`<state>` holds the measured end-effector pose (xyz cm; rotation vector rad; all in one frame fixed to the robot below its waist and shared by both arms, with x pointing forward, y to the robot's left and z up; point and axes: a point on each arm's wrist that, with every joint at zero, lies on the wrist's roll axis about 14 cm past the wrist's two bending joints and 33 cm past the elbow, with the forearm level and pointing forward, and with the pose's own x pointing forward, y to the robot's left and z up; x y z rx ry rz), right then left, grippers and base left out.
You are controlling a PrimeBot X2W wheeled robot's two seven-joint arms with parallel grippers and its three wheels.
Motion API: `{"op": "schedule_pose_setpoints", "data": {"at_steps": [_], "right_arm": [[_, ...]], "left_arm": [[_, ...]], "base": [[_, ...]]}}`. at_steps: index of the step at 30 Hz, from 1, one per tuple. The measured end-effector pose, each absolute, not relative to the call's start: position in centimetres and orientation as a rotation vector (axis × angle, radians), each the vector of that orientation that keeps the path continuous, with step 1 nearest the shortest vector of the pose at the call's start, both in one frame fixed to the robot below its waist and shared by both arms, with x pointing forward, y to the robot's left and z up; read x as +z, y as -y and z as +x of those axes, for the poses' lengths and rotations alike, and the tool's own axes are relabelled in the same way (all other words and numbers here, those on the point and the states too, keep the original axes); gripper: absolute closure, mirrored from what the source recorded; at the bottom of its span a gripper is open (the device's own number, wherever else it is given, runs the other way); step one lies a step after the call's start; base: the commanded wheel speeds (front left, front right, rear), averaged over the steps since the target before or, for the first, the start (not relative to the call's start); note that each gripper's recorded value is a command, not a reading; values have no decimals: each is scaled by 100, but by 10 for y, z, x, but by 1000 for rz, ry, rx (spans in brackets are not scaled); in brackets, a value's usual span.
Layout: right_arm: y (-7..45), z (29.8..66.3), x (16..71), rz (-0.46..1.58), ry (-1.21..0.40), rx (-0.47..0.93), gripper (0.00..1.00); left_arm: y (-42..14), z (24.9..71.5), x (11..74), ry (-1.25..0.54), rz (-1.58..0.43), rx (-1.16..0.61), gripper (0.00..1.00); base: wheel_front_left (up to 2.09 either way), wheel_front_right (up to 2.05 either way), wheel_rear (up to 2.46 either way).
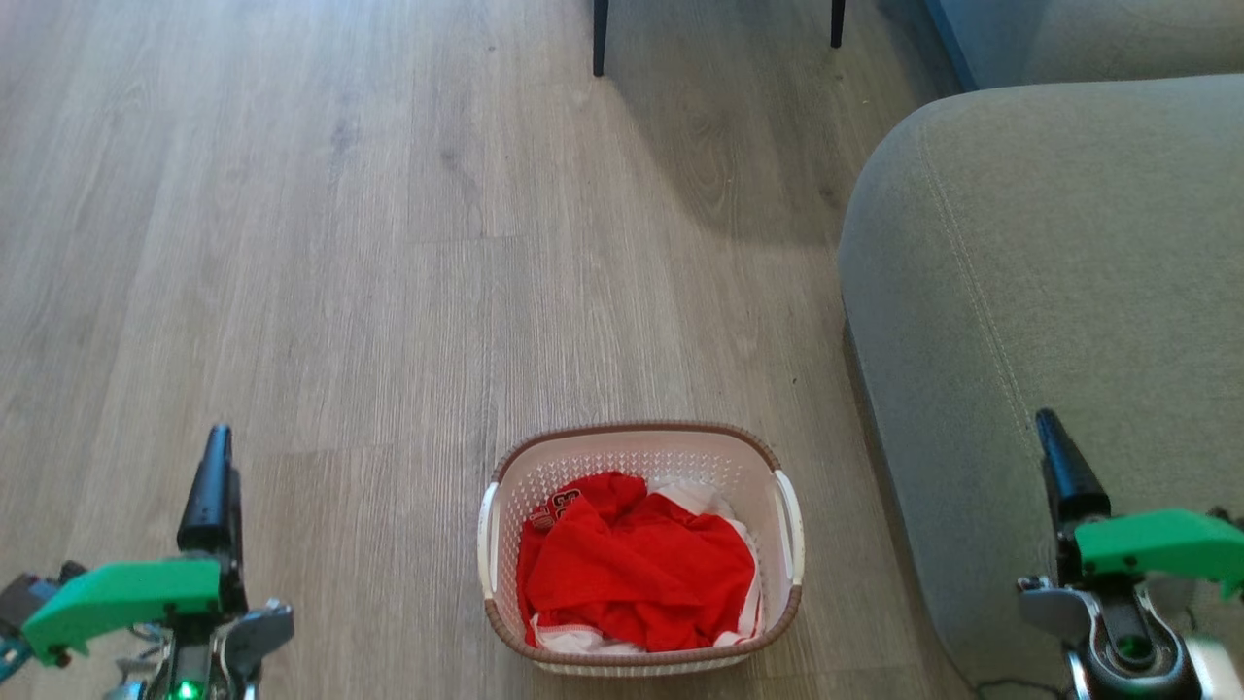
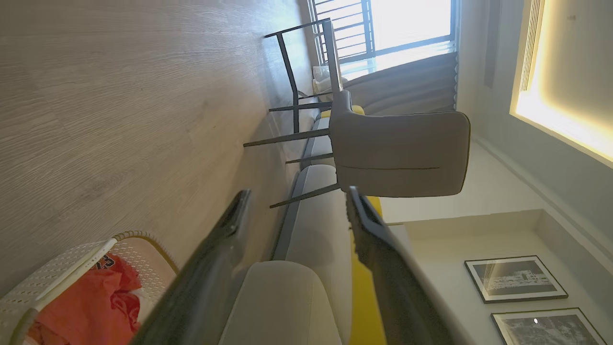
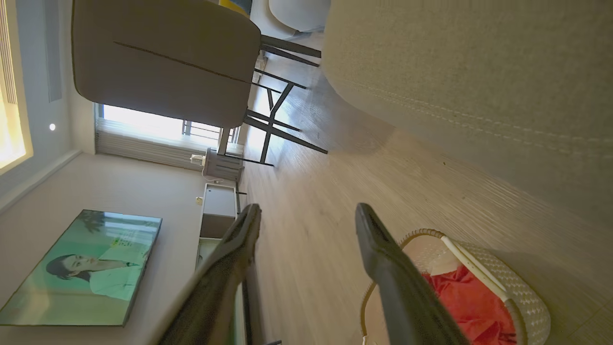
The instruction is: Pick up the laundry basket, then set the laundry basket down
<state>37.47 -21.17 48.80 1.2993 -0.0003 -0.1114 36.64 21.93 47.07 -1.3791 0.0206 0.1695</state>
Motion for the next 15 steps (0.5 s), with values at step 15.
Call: {"op": "schedule_pose_setpoints", "data": {"at_steps": [15], "right_arm": [[183, 393, 536, 984, 77, 46, 0]], "left_arm": [[-214, 381, 517, 69, -1165, 99, 0]], "base": [[0, 0, 0]]}}
